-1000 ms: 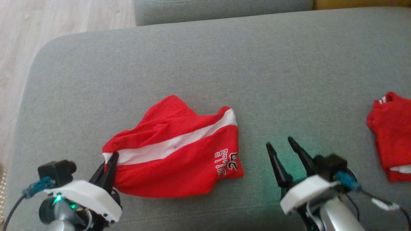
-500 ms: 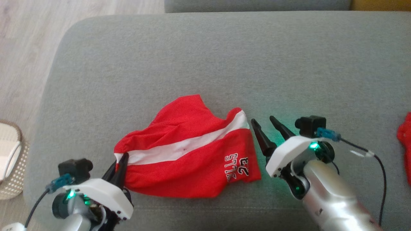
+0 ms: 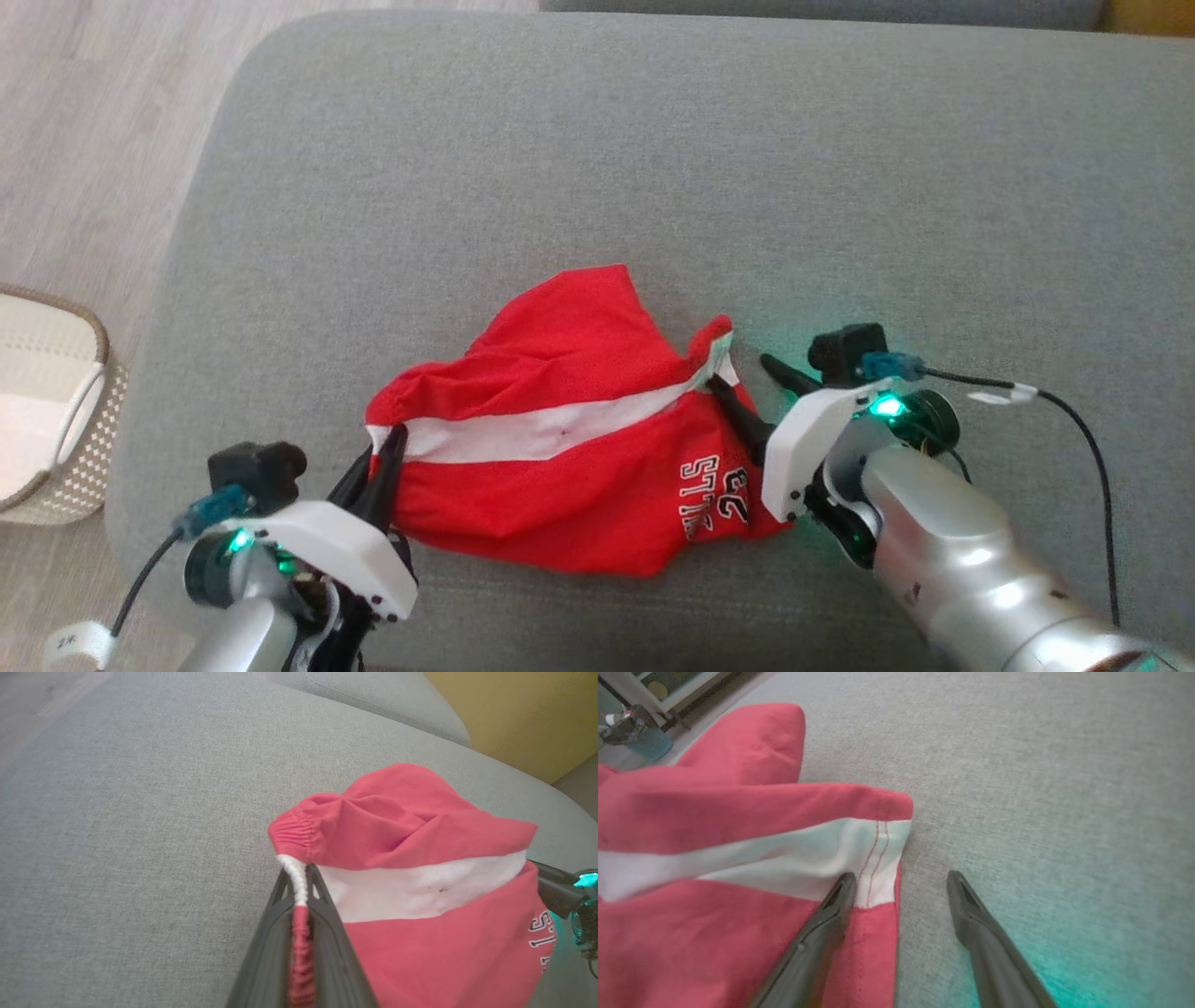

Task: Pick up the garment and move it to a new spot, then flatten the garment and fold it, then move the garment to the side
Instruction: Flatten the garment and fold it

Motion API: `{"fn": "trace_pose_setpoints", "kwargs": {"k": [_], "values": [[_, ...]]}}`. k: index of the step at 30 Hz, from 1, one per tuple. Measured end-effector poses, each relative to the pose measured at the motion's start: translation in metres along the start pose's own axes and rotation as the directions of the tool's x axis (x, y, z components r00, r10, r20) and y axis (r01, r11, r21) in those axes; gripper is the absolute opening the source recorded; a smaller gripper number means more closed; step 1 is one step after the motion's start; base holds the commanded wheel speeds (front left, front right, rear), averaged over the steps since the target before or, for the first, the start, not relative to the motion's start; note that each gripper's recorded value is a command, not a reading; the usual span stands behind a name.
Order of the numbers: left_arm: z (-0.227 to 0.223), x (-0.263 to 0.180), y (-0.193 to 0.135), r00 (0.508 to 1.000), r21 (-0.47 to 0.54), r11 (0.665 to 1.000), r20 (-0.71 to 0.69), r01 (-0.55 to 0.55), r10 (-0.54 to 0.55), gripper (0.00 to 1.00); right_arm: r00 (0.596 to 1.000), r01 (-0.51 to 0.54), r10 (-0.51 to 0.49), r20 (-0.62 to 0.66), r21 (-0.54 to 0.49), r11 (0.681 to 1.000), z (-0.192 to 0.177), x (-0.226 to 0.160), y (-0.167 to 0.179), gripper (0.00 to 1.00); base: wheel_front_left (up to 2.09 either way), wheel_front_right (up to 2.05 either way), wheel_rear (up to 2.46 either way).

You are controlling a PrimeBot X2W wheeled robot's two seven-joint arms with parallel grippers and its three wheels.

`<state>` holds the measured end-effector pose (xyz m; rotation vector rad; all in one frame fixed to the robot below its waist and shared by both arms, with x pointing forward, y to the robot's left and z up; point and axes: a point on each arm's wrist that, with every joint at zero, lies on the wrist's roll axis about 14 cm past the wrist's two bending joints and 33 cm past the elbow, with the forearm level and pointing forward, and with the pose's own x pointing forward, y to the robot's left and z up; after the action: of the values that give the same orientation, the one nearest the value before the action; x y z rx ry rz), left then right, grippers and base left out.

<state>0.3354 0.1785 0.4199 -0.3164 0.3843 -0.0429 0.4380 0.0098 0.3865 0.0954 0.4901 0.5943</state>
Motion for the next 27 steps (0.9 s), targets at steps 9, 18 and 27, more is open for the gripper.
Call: {"fn": "trace_pose_setpoints", "kwargs": {"k": [9,18,27], "values": [[0.002,0.004,0.000,1.000,0.018,1.000,0.010,0.000,0.000,0.00,0.999,-0.032,0.029,-0.044,-0.071,0.997,-0.004,0.008,0.005,0.00,0.00,0.00,0.00],[0.035,0.006,-0.018,0.989,0.032,0.998,0.138,0.055,-0.059,0.00,0.981,0.103,-0.108,0.163,0.040,0.994,0.057,-0.013,-0.041,0.00,0.00,0.00,0.00],[0.118,0.014,-0.093,0.908,0.043,0.945,0.265,0.325,-0.324,0.00,0.838,0.224,-0.279,0.469,0.171,0.960,0.144,-0.097,-0.109,0.00,0.00,0.00,0.00]]}}
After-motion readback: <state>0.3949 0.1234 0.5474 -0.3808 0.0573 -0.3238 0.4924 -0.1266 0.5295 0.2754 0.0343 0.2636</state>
